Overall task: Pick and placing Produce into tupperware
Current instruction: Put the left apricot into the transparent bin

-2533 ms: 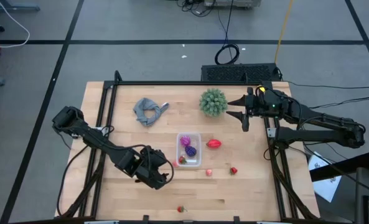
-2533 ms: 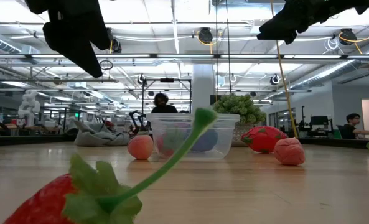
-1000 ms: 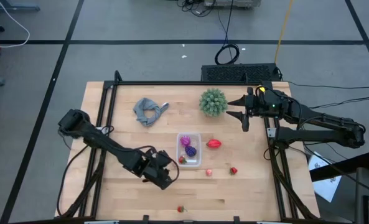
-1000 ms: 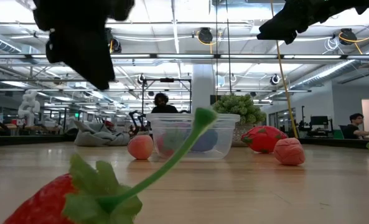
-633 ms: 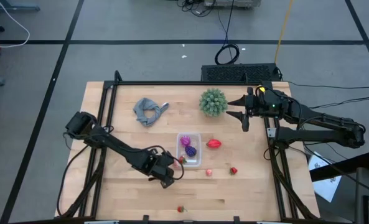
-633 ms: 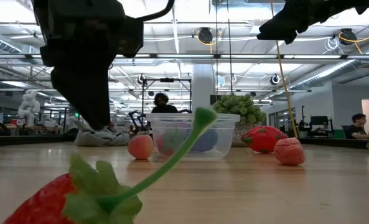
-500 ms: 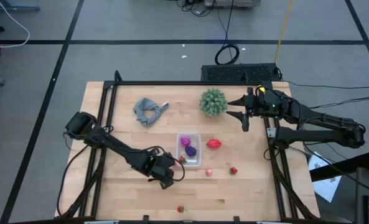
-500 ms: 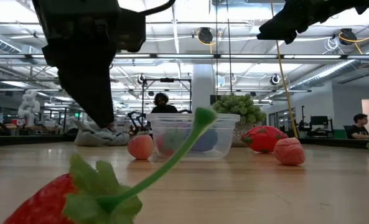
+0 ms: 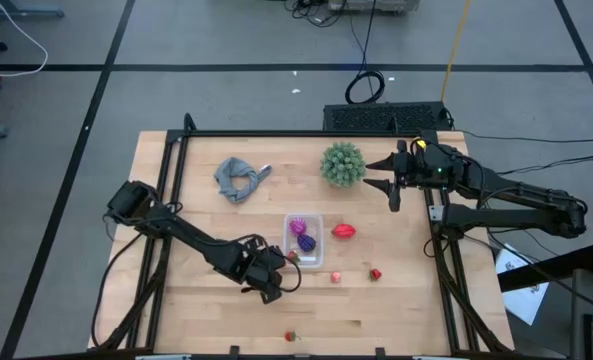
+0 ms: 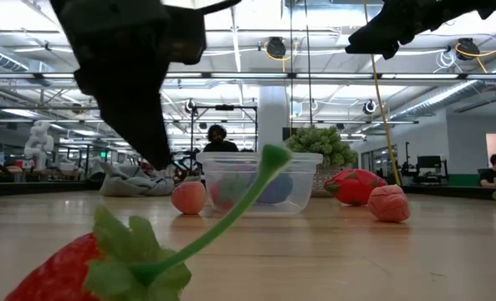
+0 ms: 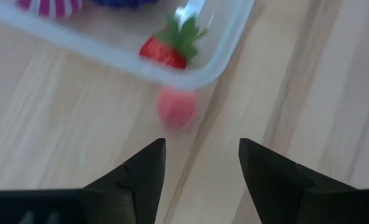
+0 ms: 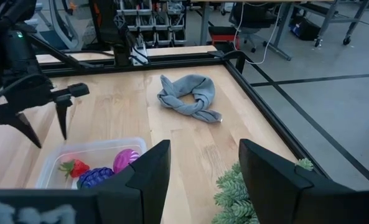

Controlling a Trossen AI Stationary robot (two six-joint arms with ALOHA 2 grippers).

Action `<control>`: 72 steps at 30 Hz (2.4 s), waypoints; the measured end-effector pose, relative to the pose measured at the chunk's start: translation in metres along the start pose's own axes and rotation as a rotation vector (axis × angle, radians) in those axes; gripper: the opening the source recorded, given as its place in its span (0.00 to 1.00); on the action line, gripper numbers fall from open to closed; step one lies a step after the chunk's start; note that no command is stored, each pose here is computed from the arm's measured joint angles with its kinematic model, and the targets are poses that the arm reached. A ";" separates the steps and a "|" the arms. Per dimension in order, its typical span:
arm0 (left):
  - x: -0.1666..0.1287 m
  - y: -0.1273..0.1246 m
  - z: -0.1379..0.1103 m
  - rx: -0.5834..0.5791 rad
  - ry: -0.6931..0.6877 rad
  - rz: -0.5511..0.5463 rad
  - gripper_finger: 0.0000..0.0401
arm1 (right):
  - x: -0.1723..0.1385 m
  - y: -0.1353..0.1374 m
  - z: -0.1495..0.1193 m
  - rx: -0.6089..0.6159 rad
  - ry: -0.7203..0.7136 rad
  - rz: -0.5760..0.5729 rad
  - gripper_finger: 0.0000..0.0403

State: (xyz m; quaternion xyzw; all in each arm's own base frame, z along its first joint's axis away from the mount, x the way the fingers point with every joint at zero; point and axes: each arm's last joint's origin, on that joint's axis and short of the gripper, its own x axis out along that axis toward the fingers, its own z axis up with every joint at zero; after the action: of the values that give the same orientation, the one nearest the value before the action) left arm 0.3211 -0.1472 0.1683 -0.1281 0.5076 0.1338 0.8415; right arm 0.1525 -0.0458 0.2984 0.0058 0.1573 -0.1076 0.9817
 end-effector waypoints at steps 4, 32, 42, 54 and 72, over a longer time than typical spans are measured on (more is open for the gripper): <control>0.005 0.001 -0.001 0.001 0.007 0.013 0.52 | 0.000 0.000 0.000 -0.016 0.003 0.000 0.45; 0.029 0.010 -0.004 -0.013 0.047 0.115 0.52 | 0.000 0.000 0.000 -0.022 0.003 0.000 0.45; 0.031 0.010 0.002 -0.022 0.019 0.088 0.52 | 0.000 0.000 0.000 -0.022 0.003 0.001 0.45; 0.031 0.008 0.005 -0.020 -0.009 0.059 0.52 | 0.000 0.000 0.000 -0.022 0.003 0.000 0.45; 0.038 0.010 0.004 -0.012 0.011 0.080 0.52 | 0.000 0.000 0.000 -0.022 0.004 0.001 0.45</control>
State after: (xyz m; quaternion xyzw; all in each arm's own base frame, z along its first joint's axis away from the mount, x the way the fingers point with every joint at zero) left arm 0.3373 -0.1327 0.1356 -0.1135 0.5160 0.1698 0.8319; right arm 0.1524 -0.0457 0.2980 -0.0046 0.1604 -0.1054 0.9814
